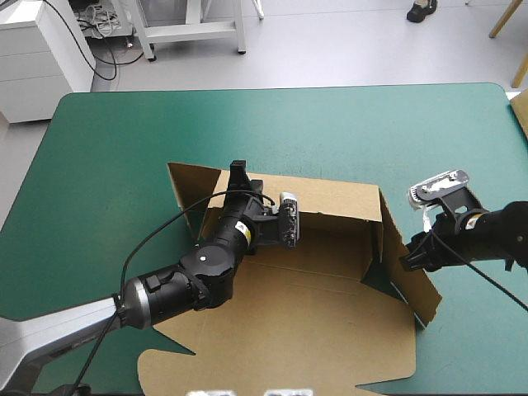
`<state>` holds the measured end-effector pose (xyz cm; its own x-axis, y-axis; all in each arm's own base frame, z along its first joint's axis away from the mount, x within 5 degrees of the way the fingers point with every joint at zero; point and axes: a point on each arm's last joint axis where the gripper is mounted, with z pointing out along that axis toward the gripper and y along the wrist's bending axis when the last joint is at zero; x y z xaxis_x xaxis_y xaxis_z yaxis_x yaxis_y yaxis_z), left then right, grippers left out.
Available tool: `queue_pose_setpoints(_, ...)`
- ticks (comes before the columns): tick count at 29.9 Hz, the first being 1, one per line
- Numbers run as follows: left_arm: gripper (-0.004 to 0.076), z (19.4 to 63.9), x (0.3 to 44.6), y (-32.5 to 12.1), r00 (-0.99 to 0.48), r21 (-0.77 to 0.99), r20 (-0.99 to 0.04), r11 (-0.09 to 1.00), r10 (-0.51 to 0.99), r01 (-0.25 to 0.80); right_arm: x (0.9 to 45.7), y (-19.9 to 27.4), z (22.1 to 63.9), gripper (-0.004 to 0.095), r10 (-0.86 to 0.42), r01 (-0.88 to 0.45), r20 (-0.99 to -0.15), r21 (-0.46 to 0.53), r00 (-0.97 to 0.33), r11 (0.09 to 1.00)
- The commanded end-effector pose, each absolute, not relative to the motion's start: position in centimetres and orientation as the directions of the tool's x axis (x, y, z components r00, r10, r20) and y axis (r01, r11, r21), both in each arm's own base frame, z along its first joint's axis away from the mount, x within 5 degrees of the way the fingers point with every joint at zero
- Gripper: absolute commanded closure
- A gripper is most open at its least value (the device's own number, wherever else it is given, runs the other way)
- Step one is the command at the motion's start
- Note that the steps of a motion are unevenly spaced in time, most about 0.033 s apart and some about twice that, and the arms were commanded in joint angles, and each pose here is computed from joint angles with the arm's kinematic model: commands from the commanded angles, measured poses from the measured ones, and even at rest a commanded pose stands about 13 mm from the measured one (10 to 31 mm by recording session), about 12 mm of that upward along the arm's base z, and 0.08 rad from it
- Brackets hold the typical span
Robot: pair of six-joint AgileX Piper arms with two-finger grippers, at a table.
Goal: Fold the box
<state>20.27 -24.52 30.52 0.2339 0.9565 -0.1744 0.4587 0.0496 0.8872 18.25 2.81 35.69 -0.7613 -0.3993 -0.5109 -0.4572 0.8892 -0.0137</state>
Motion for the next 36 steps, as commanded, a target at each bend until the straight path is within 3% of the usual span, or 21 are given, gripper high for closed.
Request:
queue_pose_setpoints(1, 0.0731, 31.4, 19.6, -25.0, 0.273, 0.876, -0.242, 0.089, 0.931, 0.474, 16.8, 3.0, 38.0, 0.0402, -0.372, -0.459, -0.619, -0.021, -0.691, 0.888)
queue_pose_setpoints(12, 0.0731, 31.4, 19.6, -25.0, 0.276, 0.878, -0.239, 0.086, 0.931, 0.47, 15.2, 3.0, 43.8, 0.0401, -0.332, -0.425, -0.754, -0.078, -0.567, 0.902)
queue_pose_setpoints(18, 0.0731, 31.6, 19.7, -24.9, 0.285, 0.892, -0.215, 0.07, 0.934, 0.447, 15.3, 2.1, 46.9, 0.0402, -0.328, -0.331, -0.831, -0.186, -0.449, 0.925)
queue_pose_setpoints(25, 0.0731, 31.7, 20.8, -24.1, 0.26, 0.902, -0.199, 0.073, 0.945, 0.425, 17.9, 1.9, 46.5, 0.0402, -0.334, -0.311, -0.812, -0.199, -0.479, 0.929)
queue_pose_setpoints(36, 0.0731, 32.0, 22.1, -23.2, 0.254, 0.914, -0.191, 0.077, 0.948, 0.398, 27.1, 2.3, 42.9, 0.0402, -0.324, -0.313, -0.763, -0.167, -0.56, 0.935)
